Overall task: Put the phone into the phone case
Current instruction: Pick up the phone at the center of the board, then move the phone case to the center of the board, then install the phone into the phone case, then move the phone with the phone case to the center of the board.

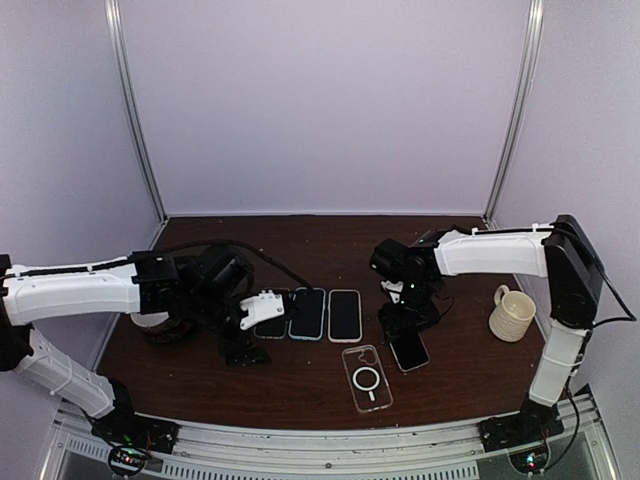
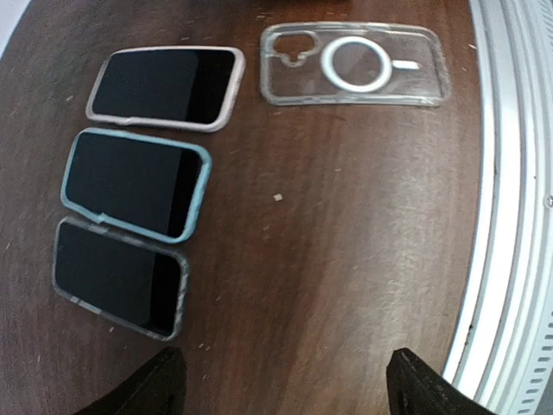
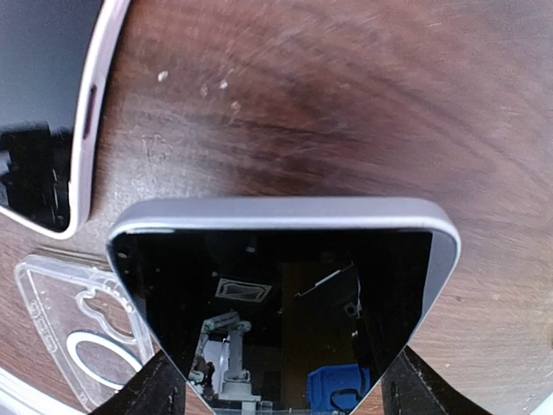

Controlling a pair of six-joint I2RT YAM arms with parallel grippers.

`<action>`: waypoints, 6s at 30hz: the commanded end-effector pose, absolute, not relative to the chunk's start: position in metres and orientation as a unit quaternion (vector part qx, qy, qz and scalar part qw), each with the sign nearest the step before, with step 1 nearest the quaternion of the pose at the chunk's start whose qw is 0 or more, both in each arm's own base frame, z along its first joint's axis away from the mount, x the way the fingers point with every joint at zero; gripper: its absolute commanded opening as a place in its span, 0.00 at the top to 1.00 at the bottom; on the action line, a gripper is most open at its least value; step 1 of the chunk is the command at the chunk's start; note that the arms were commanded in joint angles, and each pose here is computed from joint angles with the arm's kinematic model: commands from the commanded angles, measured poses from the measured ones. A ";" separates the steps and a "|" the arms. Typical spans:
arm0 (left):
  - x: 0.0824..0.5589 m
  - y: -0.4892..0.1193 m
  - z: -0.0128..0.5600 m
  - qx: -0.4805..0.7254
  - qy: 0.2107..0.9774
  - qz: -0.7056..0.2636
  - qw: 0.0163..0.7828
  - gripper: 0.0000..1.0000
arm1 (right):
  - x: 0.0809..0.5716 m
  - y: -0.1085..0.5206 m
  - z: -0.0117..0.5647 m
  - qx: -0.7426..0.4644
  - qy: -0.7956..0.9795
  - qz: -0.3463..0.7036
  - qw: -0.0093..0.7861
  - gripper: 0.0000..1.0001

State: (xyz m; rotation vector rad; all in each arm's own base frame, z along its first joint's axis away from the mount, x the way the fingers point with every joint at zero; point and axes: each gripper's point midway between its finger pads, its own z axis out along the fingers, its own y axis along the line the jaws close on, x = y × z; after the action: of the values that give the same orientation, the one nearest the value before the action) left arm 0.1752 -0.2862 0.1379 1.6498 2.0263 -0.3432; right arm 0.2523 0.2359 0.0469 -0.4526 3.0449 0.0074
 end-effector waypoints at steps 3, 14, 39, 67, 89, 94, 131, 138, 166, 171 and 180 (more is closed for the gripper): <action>0.135 -0.354 0.106 0.713 0.655 -0.120 0.218 0.22 | 0.269 0.226 0.084 -0.092 0.983 0.029 0.155 0.50; 0.122 -0.439 0.023 0.768 0.614 -0.100 0.150 0.50 | 0.250 0.178 0.118 -0.053 0.971 0.026 0.232 0.46; 0.185 -0.430 0.126 0.542 0.748 -0.262 0.280 0.49 | 0.214 0.243 0.132 -0.122 0.954 0.088 0.261 0.54; 0.238 -0.371 0.131 0.418 0.824 -0.161 0.346 0.44 | 0.167 0.290 0.081 -0.140 0.971 0.046 0.190 0.58; 0.238 -0.368 0.124 0.423 0.826 -0.152 0.341 0.44 | 0.151 0.285 0.031 -0.104 0.985 0.022 0.136 0.55; 0.238 -0.370 0.121 0.426 0.826 -0.152 0.336 0.44 | 0.152 0.280 0.025 -0.101 0.986 0.000 0.130 0.29; 0.125 -0.480 0.055 0.665 0.673 -0.265 0.185 0.66 | 0.157 0.264 0.042 -0.039 0.973 0.208 0.090 0.41; 0.115 -0.500 0.044 0.682 0.656 -0.282 0.158 0.64 | 0.154 0.247 0.034 -0.012 0.973 0.214 0.088 0.42; 0.094 -0.474 0.063 0.719 0.603 -0.313 0.145 0.79 | 0.148 0.259 0.047 -0.035 0.964 0.257 0.062 0.47; 0.112 -0.490 0.053 0.711 0.616 -0.290 0.173 0.79 | 0.151 0.256 0.042 -0.030 0.965 0.253 0.058 0.51; 0.114 -0.500 0.037 0.706 0.625 -0.289 0.166 0.80 | 0.151 0.246 0.031 -0.020 0.966 0.254 0.052 0.52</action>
State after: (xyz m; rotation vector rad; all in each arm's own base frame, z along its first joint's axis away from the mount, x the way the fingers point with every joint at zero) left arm 0.1086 -0.4813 0.0293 2.0437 1.8276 -0.7976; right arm 0.1529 0.2484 0.0366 -0.0535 2.9346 0.7530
